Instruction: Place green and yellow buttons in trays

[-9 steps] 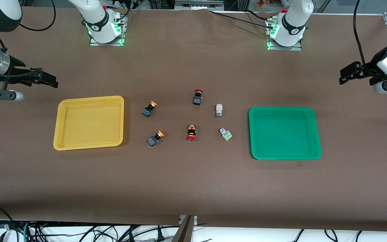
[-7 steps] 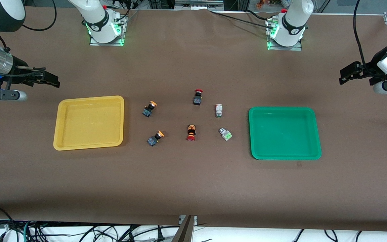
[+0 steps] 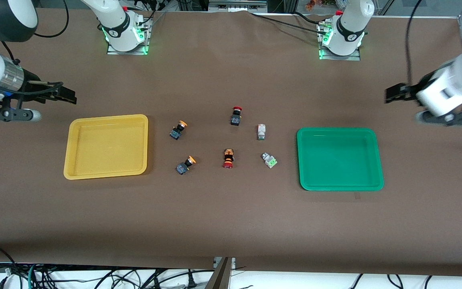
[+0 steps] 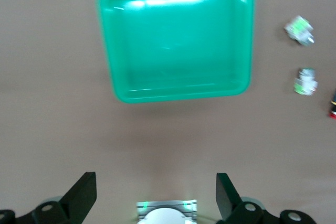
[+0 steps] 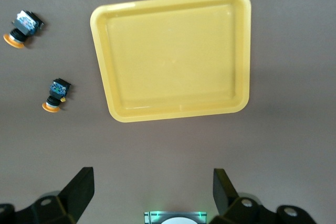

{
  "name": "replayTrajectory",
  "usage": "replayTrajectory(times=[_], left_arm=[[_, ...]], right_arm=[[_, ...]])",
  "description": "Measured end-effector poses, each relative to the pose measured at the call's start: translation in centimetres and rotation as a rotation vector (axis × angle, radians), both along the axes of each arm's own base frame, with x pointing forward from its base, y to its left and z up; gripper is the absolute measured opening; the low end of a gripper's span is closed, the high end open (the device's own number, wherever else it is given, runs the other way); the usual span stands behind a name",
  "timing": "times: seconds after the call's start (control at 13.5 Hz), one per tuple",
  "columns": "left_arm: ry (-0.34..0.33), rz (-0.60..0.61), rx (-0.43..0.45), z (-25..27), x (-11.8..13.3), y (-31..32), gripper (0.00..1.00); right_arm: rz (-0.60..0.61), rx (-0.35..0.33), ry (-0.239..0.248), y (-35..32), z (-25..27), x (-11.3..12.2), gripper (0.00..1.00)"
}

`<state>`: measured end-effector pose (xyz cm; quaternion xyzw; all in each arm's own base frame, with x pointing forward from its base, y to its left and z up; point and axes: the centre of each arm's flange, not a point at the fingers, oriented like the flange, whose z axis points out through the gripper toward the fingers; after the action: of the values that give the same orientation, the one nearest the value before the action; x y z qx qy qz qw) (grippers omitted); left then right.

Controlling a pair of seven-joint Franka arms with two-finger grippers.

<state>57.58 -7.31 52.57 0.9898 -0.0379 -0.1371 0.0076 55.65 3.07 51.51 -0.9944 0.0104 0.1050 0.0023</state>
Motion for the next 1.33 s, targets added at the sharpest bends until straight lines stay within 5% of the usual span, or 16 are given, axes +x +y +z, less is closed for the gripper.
replayTrajectory(times=[0.3, 0.74, 1.04, 1.26, 1.33], left_arm=[[-0.058, 0.295, 0.055, -9.9, 3.4, -12.4, 1.00], [-0.173, 0.719, 0.055, -24.4, 4.2, -25.0, 1.00], [-0.212, 0.727, 0.092, -32.4, 3.5, -26.8, 1.00], [-0.217, 0.715, 0.078, -35.3, 2.4, -28.7, 0.96], [-0.218, 0.715, 0.078, -35.4, 2.4, -28.7, 0.85]], right_arm=[[-0.101, -0.031, -0.024, 8.4, -8.4, 3.5, 1.00], [-0.584, -0.009, -0.035, 22.7, -22.4, 9.3, 1.00], [-0.868, 0.053, -0.134, 26.6, -28.4, 11.0, 1.00], [-0.891, 0.049, -0.138, 28.2, -30.2, 10.4, 1.00], [-0.880, 0.039, -0.136, 28.9, -31.0, 9.9, 1.00]])
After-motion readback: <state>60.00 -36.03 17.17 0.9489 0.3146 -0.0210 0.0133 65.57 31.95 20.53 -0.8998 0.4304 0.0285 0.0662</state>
